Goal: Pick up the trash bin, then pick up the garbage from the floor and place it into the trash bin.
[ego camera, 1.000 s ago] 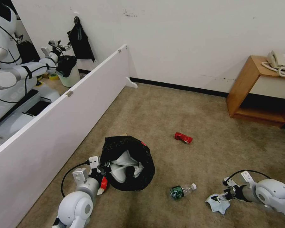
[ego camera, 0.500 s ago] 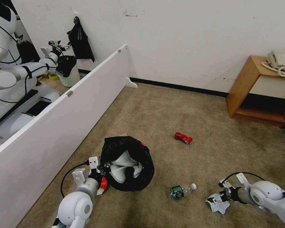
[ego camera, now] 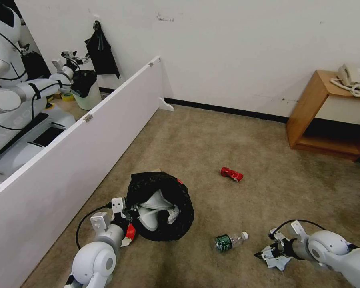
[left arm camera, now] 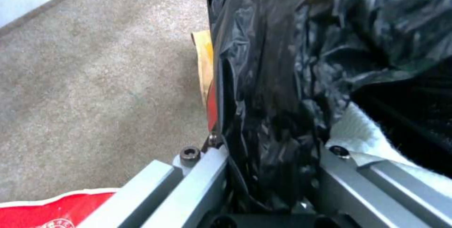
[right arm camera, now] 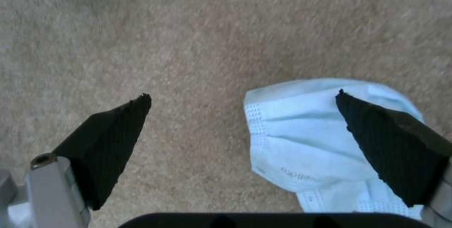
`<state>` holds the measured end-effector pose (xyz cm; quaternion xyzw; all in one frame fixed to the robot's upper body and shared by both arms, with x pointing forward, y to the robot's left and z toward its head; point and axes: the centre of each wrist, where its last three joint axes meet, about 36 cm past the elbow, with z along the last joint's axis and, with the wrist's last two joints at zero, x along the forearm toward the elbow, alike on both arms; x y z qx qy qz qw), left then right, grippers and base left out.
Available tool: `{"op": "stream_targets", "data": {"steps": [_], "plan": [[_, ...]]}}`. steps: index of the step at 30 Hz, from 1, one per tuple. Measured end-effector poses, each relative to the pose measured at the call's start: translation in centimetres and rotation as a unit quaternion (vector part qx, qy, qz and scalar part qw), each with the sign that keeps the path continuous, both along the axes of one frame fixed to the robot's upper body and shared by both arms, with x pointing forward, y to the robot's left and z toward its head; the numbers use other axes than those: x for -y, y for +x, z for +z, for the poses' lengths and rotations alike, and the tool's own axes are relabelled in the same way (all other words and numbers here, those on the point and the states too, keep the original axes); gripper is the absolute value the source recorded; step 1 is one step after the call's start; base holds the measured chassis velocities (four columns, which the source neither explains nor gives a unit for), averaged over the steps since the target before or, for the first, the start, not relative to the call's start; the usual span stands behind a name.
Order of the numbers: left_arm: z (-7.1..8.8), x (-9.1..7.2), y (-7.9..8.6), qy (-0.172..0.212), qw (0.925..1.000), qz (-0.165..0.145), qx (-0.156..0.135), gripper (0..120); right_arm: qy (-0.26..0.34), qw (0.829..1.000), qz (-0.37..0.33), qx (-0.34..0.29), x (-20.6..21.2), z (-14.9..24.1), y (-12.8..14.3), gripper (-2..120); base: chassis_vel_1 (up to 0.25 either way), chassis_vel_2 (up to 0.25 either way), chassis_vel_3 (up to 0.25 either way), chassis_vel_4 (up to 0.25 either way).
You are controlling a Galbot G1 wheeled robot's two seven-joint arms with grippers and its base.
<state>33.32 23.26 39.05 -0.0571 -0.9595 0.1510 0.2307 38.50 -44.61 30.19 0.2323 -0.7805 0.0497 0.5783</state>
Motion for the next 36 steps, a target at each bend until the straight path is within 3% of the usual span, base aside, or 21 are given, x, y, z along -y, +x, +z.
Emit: {"op": "stream_targets", "data": {"steps": [22, 36], "plan": [[-0.1, 0.0, -0.5, 0.004, 1.0000, 0.006, -0.004, 0, 0.011, 1.000, 0.006, -0.011, -1.5, -1.8, -1.0, 100, 0.000, 0.000, 0.000, 0.000], [-0.1, 0.5, -0.4, 0.001, 1.0000, 0.007, -0.002, 0, -0.011, 1.000, 0.000, -0.003, 1.2, -0.6, -1.4, 100, 0.000, 0.000, 0.000, 0.000]]}}
